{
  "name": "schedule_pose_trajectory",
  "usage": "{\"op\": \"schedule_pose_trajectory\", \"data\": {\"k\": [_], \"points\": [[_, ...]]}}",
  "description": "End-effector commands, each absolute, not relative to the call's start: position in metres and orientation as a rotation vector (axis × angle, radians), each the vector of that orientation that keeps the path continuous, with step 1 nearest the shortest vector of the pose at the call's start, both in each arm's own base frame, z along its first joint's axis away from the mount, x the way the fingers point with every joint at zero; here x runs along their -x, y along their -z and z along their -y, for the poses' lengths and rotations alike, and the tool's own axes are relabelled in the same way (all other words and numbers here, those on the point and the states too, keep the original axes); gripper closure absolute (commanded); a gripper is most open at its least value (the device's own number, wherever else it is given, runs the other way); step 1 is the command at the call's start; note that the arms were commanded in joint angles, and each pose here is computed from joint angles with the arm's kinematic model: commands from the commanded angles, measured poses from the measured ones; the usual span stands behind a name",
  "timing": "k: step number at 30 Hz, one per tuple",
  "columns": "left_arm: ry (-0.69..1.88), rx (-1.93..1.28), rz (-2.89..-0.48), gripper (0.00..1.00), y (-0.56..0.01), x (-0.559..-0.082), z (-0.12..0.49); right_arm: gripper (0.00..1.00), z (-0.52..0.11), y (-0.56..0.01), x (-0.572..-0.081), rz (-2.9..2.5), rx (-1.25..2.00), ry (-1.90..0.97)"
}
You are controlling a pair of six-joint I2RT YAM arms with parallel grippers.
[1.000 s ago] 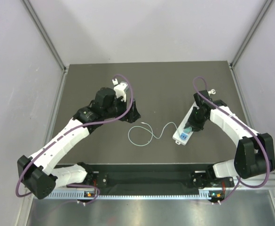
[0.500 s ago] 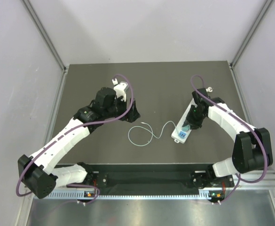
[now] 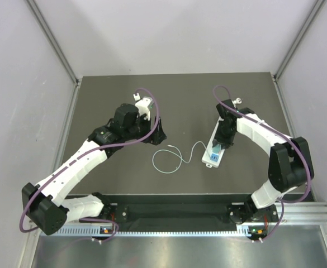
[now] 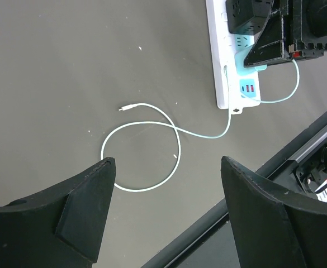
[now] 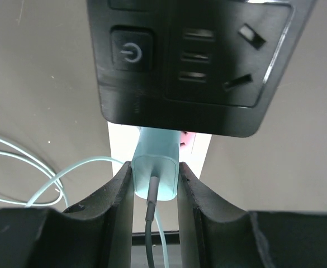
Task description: Insert the plug
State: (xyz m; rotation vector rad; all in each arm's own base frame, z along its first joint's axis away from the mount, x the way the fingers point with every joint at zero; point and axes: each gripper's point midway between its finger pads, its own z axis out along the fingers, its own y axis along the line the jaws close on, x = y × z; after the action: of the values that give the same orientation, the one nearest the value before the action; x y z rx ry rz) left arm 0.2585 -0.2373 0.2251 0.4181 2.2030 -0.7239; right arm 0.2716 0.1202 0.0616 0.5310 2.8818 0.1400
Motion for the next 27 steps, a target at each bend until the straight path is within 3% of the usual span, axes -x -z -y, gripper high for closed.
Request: {"op": "schedule_pose_trajectory", "data": {"k": [1, 14, 23, 27], "points": [[0.716, -0.436, -2.147, 0.19, -0.238, -0.261, 0.237, 1.00, -0.092, 0.002, -0.225, -3.099, -0.422, 0.218], [0.727, -0.440, -2.138, 0.19, -0.240, -0.259, 0.238, 0.99, -0.097, -0.001, -0.233, -3.087, -0.356, 0.224], [0.703, -0.431, -2.152, 0.19, -0.235, -0.262, 0.236, 0.61, -0.101, -0.065, -0.272, -2.936, -0.331, 0.181], [0.709, -0.436, -2.157, 0.19, -0.233, -0.262, 0.238, 0.53, -0.091, -0.099, -0.282, -2.868, -0.334, 0.204]]}}
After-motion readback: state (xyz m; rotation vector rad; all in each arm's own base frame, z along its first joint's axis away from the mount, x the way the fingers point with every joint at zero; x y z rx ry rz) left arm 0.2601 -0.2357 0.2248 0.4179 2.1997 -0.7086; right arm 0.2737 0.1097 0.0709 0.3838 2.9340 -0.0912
